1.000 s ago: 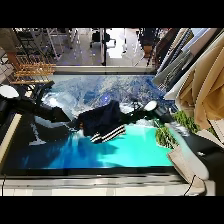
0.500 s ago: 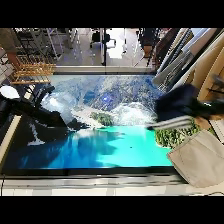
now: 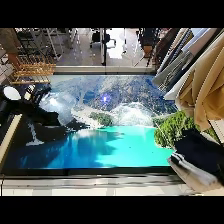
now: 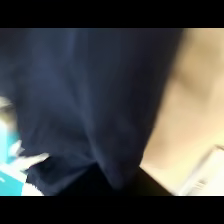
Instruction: Fold the clothes and pants, and hang the long-sleeved shirts on hangers.
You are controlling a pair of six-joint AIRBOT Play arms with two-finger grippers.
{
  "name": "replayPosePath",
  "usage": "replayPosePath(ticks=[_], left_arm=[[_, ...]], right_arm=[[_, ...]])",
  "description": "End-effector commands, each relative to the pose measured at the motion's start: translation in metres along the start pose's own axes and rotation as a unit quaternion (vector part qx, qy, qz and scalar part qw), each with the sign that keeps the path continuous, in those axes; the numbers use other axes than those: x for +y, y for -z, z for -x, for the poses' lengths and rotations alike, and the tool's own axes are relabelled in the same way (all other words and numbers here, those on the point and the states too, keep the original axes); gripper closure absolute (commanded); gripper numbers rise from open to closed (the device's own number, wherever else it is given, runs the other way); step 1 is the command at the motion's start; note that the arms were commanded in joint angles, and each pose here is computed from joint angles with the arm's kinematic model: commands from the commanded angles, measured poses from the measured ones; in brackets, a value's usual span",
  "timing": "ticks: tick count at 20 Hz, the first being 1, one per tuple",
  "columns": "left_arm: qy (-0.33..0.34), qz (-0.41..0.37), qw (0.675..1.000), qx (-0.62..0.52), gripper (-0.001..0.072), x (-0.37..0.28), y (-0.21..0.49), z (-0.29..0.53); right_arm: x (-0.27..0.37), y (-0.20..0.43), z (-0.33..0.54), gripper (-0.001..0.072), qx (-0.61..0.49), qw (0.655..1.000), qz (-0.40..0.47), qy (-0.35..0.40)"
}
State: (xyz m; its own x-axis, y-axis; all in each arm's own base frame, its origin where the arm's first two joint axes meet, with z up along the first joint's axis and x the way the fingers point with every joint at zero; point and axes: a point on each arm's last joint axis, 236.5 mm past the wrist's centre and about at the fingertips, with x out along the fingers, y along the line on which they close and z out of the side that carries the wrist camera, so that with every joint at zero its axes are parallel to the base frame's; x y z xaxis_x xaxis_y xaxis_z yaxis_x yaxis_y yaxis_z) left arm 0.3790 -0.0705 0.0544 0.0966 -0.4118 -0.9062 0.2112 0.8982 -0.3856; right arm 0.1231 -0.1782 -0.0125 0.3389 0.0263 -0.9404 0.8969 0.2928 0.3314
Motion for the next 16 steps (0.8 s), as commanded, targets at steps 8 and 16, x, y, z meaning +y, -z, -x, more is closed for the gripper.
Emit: replayPosePath(ticks=[8,16], left_arm=[[-0.35,-0.002,0.935,0.05,0.0698,0.155,0.022,0.059],[-0.277,0.073,0.958,0.004,0.0698,0.13,0.007,0.029]], right_arm=[[0.1,-0.148,0.169,0.0031,-0.34,0.921,-0.01,-0.19],[0.271,-0.002,0.095,0.0078,-0.172,0.864,0.406,-0.242]])
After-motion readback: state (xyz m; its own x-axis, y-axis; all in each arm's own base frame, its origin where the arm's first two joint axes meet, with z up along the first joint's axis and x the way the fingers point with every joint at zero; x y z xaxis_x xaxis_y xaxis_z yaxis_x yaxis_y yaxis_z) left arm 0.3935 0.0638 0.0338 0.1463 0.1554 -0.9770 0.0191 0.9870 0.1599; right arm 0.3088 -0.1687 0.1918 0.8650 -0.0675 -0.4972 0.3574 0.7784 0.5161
